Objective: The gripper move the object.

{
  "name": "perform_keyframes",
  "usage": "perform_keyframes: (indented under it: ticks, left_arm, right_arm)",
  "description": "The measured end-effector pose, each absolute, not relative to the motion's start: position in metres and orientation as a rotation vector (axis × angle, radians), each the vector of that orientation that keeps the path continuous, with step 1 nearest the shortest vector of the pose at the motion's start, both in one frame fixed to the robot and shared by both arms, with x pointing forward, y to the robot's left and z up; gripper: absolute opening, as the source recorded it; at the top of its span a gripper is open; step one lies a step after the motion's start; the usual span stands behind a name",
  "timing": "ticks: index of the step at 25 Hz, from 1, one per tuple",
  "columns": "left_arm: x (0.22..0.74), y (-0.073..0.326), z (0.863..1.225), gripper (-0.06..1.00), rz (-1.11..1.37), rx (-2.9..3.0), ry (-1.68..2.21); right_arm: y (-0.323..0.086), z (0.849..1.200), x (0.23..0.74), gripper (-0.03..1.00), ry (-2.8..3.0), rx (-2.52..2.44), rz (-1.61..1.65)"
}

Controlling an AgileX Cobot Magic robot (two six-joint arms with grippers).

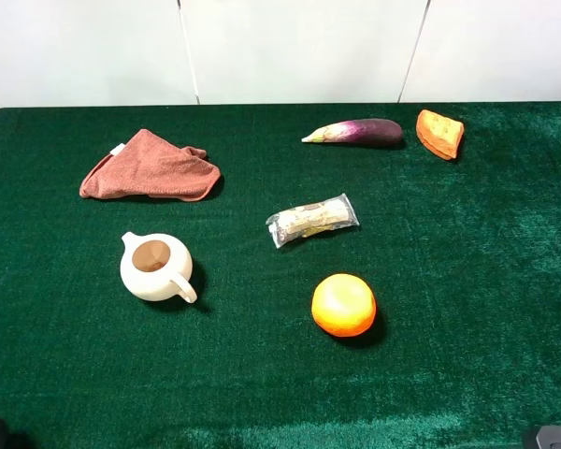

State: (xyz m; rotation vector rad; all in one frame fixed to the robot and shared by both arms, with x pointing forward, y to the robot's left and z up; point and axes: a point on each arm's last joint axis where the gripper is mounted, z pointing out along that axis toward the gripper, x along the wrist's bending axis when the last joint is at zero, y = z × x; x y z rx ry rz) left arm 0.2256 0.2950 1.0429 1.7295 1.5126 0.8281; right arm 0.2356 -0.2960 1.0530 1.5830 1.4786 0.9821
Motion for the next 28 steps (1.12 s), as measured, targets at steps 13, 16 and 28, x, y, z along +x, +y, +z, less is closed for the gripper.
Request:
perform_keyframes:
  ticks: [13,16,28]
  left_arm:
    - [0.2256,0.2950,1.0429,0.99,0.828,1.729,1.513]
    - [0.2256,0.2950,1.0429,0.99,0.828,1.729,1.513]
    - [0.2256,0.2950,1.0429,0.99,0.828,1.729,1.513]
  right_arm:
    - [-0.2960,1.0530,0.2356,0.69,1.478,1.583,0.982]
    - [-0.2960,1.0530,0.2356,0.69,1.478,1.583,0.982]
    - [-0.2960,1.0529,0.2353,0.69,1.477,1.582,0.983]
